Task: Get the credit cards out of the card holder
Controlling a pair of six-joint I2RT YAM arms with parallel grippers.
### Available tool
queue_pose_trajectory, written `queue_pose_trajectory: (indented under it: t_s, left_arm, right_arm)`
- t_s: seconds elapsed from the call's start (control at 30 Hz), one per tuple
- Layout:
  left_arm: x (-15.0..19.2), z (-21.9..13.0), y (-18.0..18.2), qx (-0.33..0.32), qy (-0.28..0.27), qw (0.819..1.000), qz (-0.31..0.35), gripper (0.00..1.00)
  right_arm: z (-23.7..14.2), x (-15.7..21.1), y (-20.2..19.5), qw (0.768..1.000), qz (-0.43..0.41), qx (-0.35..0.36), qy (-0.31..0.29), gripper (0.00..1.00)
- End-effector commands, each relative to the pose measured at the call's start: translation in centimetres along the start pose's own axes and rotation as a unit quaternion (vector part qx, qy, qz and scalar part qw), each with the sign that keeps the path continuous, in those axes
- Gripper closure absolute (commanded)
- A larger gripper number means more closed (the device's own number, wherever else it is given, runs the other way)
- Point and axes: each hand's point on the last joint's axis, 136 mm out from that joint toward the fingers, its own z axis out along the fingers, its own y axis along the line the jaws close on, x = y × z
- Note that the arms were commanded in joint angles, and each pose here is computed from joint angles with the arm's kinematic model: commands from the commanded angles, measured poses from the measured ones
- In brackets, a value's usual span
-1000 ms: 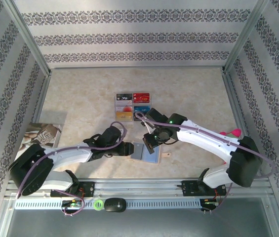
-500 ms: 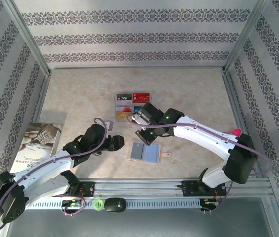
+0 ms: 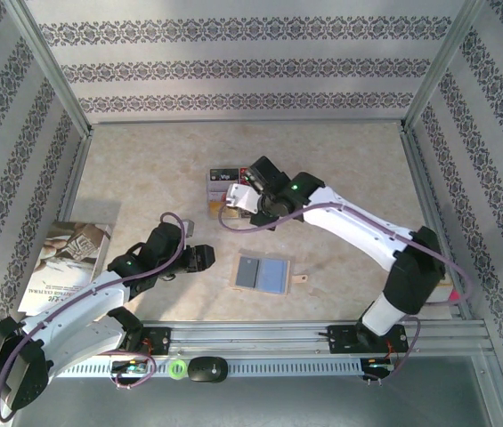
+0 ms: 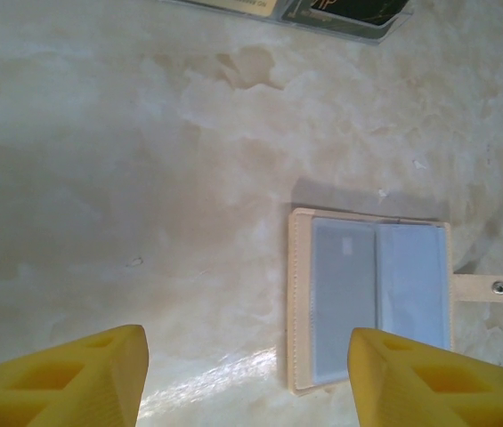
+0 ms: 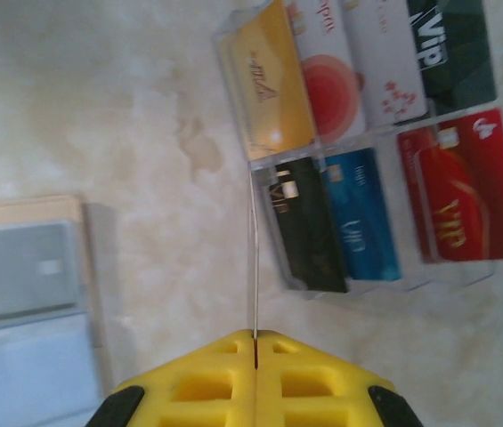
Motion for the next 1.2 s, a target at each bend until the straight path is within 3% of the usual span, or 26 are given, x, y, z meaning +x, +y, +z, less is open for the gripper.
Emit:
queue_pose_trajectory:
  t_s: [0.0, 0.33, 1.17]
  left_arm:
    - [-0.3, -0.7, 0.6, -0.019, 0.006, 1.000, 0.001, 0.39]
    - [-0.8, -0.7, 1.7, -0.029, 0.008, 0.999, -0.014, 0.39]
    - [-1.1, -0.5, 2.7, -0.014, 0.004, 0.999, -0.039, 0.39]
  right_arm:
    - [2.0, 1.4, -1.9, 0.994, -0.080, 0.032, 0.065, 1.00]
    - [6.2, 0.5, -3.6, 0.984, -0.136, 0.044, 0.103, 1.00]
    - [8.6, 1.1, -2.7, 0.983, -0.138, 0.018, 0.116, 1.00]
